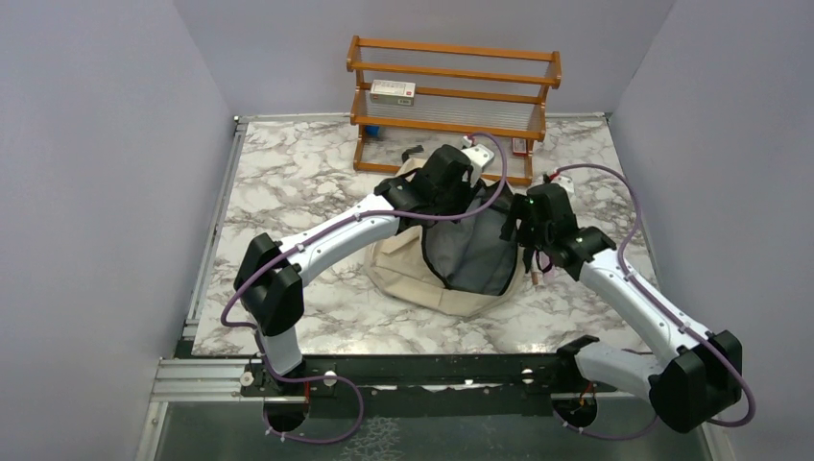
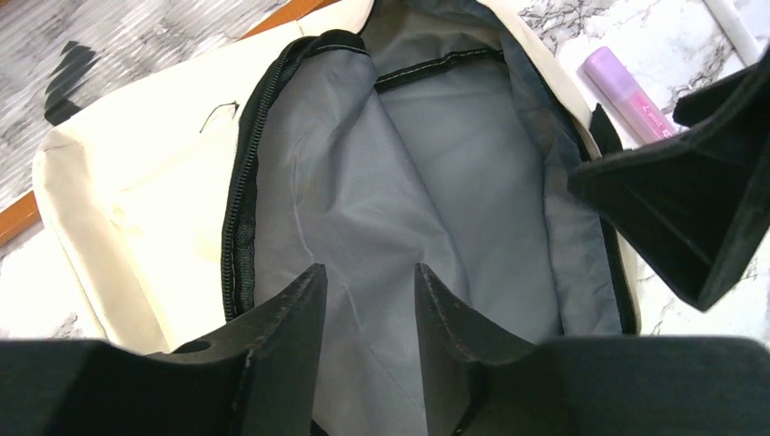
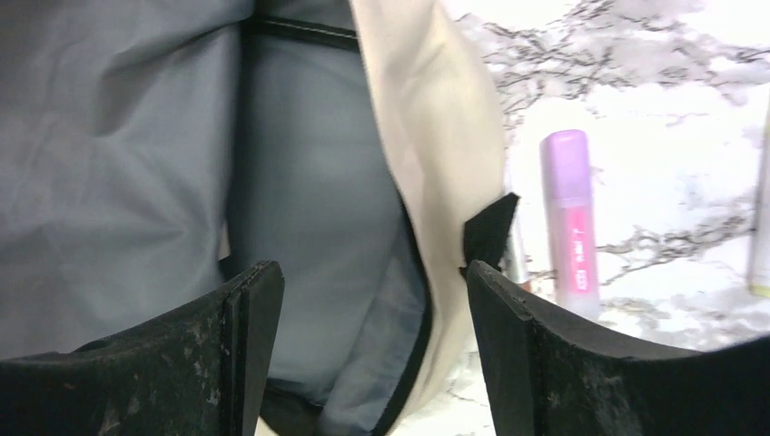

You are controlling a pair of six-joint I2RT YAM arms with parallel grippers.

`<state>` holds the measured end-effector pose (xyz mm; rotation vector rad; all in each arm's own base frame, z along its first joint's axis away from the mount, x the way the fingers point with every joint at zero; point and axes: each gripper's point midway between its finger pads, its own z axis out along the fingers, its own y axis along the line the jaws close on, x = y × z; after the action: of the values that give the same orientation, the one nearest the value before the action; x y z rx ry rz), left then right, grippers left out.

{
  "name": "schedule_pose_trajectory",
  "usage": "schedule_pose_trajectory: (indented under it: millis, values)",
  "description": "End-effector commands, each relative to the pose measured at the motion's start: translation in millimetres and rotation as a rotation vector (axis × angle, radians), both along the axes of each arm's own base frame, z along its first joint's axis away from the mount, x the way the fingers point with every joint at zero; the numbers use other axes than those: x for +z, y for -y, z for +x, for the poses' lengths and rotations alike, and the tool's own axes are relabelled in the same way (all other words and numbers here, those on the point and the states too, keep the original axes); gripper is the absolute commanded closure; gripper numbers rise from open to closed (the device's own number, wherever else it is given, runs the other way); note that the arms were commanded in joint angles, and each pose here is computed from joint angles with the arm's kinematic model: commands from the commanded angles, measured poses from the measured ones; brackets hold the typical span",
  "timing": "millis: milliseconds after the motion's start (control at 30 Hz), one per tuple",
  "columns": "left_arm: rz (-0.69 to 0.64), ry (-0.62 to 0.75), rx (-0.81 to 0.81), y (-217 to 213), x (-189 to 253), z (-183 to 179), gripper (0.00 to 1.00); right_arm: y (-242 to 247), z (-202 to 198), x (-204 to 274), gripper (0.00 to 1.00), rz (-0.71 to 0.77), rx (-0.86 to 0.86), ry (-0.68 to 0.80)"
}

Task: Pack the student bag
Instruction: Adjust the student bag at the center of the board.

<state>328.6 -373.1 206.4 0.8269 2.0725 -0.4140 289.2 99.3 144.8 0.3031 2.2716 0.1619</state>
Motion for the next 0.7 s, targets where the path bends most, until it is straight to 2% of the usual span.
schedule_pose_trajectory:
  millis: [0,200,400,533,667]
  values:
    - [-0.079,0.03,0.025,-2.2,22.0,0.6,0.55,23.8,-0.8,-3.5,0.2,-0.113,-0.022,-0.07]
    - [-0.125,0.054,0.101,-23.0,29.9,7.0,0.48,24.7,7.8,-24.4,0.22,-0.084,0.018,-0.126]
    - [-0.147,0.082,0.149,-40.5,36.7,8.5,0.41,10.3,21.0,-38.7,0.34,-0.027,0.089,-0.133]
    - [-0.136,0.071,0.153,-45.8,27.9,8.1,0.36,4.1,26.2,-49.7,0.37,-0.017,0.112,-0.167]
    - [-0.125,0.028,0.135,-43.7,7.5,4.1,0.32,3.6,26.6,-61.0,0.49,-0.021,0.112,-0.199]
